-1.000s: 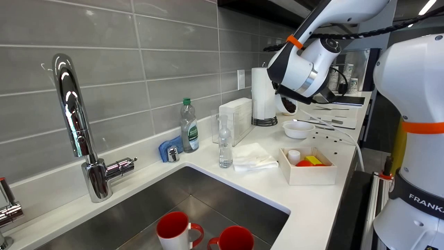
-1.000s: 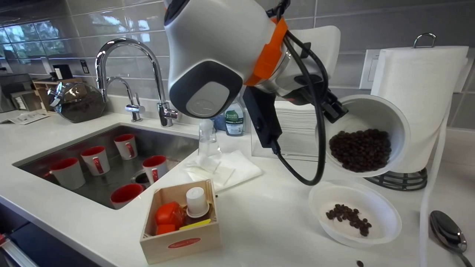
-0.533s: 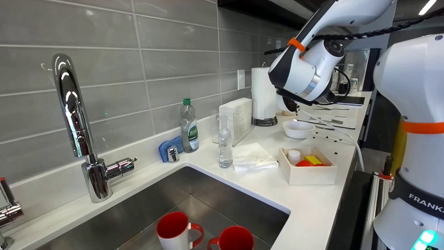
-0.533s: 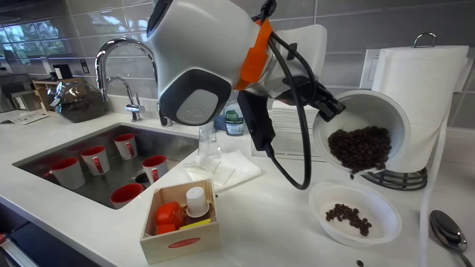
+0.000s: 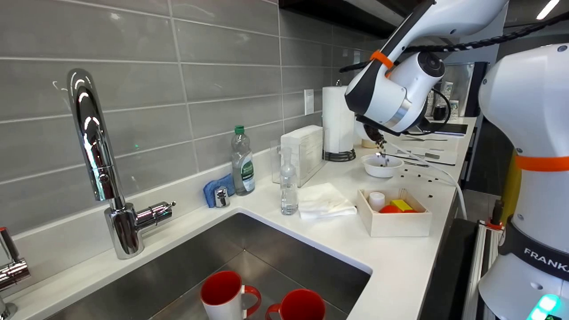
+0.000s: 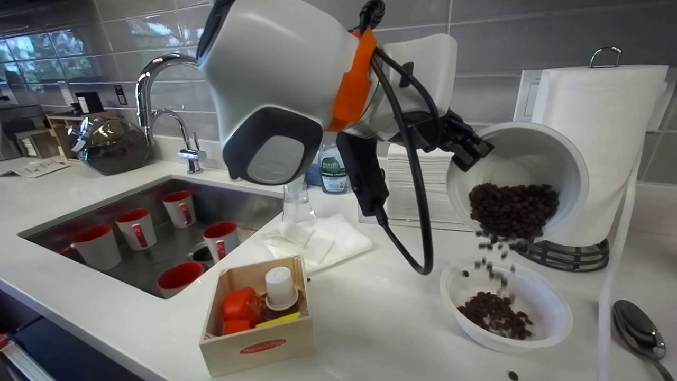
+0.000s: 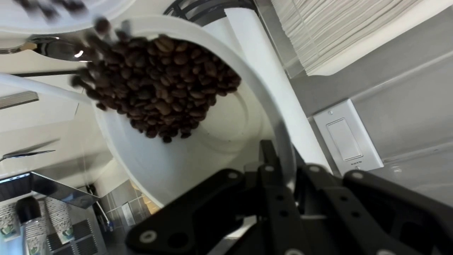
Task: Move some objects from the bowl on the left into the bowl on the right
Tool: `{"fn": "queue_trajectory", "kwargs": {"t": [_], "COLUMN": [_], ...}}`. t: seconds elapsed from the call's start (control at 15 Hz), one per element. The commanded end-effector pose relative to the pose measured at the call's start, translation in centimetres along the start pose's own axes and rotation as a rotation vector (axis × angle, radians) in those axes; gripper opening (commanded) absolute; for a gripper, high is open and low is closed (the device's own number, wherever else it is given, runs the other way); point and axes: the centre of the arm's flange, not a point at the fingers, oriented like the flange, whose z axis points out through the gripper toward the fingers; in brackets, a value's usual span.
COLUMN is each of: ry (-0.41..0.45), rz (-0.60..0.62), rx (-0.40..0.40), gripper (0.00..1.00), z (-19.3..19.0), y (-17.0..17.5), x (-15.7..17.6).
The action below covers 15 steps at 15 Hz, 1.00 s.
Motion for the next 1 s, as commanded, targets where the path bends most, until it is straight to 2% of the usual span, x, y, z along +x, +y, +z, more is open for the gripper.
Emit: {"fn": "queue_trajectory", "kwargs": {"t": [0.0,0.93], "ry": [0.040,0.117], "rz": [0.017,-0.010], "rx": [0.012,0.009], "gripper": [0.00,0.00], "z": [0.19,0.29], "y": [0.22,-0.61], "x": [-0.49,-0.67]}}
